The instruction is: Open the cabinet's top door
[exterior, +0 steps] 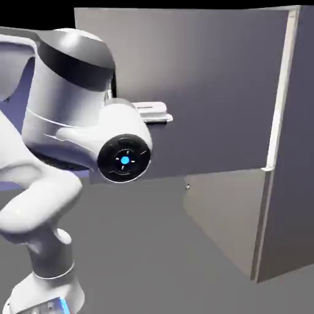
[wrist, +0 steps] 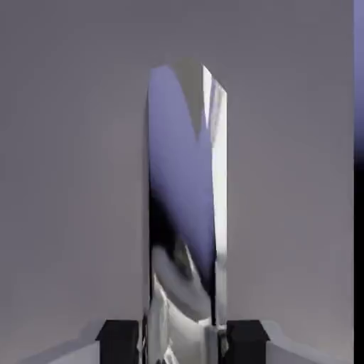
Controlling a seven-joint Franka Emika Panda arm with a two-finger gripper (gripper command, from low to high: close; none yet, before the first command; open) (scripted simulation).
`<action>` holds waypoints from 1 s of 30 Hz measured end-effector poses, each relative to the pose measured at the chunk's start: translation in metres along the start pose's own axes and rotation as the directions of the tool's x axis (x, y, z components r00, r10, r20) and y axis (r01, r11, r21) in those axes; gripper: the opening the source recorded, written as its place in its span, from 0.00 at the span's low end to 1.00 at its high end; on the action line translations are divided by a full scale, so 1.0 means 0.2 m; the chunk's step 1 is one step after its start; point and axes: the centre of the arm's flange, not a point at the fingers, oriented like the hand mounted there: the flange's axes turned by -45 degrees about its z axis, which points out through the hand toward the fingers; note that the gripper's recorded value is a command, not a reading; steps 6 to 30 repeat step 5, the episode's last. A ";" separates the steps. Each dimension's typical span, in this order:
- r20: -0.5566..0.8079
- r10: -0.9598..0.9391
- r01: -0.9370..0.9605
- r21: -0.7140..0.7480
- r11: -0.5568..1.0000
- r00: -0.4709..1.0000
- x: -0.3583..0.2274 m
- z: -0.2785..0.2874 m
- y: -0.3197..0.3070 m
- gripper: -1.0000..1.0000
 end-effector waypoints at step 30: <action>0.000 0.000 0.000 -0.097 0.995 1.000 0.00 -0.19 -0.08 0.00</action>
